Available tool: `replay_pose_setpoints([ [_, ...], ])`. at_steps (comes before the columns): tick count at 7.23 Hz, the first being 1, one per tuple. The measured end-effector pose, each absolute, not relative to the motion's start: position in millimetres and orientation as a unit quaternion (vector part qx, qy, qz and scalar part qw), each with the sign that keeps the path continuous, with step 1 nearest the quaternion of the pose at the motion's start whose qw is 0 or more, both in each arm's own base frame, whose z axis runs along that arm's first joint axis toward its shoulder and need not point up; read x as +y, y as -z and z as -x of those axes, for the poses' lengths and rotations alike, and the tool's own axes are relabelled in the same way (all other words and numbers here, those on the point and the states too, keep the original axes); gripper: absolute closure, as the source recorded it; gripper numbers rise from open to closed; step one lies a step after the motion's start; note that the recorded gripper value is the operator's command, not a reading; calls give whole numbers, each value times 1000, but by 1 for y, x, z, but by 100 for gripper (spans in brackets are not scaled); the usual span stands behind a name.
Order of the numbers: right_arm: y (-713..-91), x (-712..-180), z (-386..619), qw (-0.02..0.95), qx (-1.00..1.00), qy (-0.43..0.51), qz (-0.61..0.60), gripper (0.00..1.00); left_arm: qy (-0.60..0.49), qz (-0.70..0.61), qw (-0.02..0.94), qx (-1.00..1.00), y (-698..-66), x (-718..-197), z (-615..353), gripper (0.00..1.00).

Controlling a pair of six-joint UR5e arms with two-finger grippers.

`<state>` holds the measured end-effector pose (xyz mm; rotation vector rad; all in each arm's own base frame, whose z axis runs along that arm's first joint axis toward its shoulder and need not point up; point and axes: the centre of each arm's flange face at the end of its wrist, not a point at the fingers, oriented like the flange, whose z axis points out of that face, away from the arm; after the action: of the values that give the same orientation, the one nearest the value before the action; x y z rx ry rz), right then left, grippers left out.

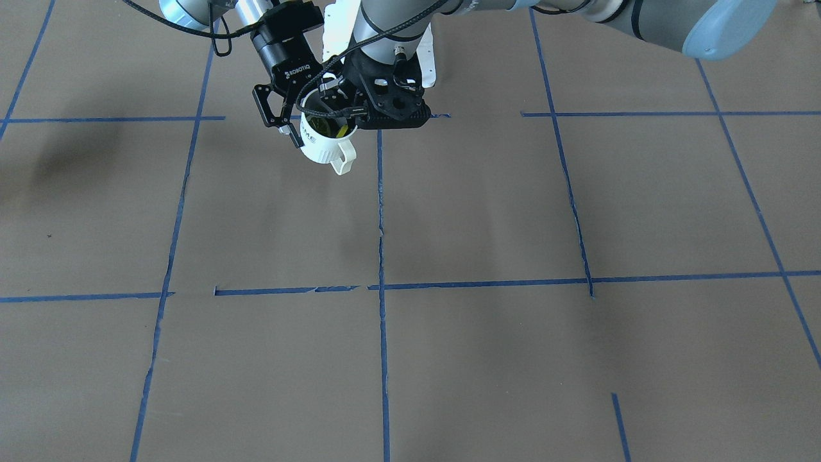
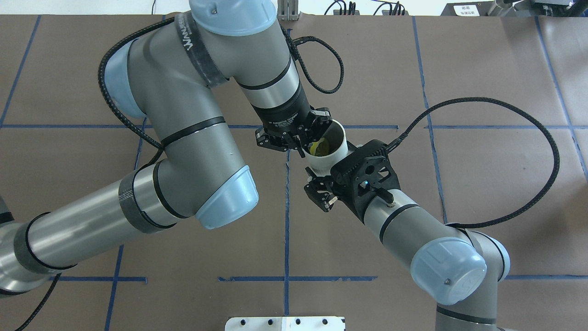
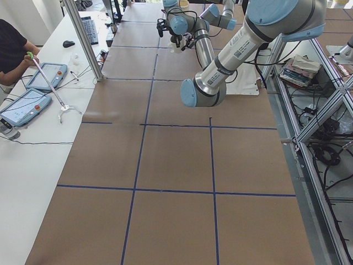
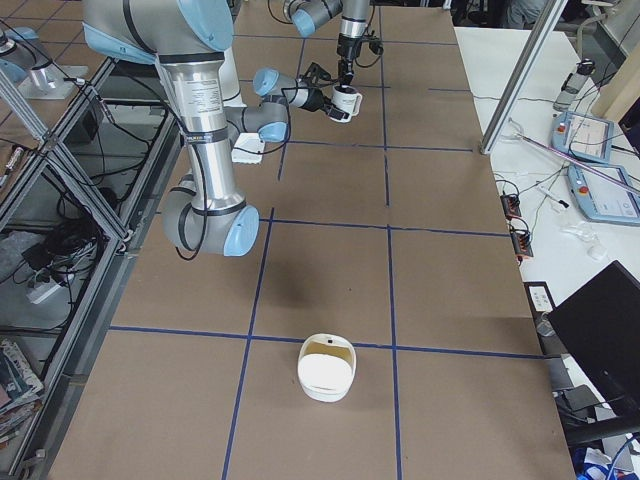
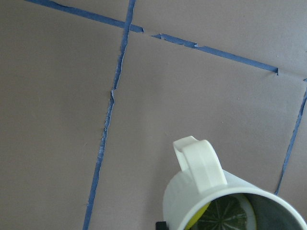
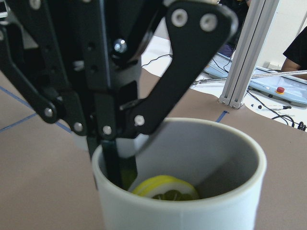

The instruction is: Left arm hands cup to right arm to dump lemon

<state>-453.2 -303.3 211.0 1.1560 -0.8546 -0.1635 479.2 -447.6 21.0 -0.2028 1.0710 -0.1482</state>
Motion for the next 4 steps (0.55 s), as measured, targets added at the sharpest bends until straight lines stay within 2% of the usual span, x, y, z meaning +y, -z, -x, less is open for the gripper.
replay_pose_setpoints([
  [1,-212,-303,453,749,-385,77,-533,51,71,97,852,509,-21,-447,-480,43],
  [2,-213,-302,453,749,-378,83,-538,55,70,97,852,510,-21,-447,-480,0],
  [4,-214,-301,454,749,-373,89,-540,56,66,93,849,515,-19,-446,-480,0],
])
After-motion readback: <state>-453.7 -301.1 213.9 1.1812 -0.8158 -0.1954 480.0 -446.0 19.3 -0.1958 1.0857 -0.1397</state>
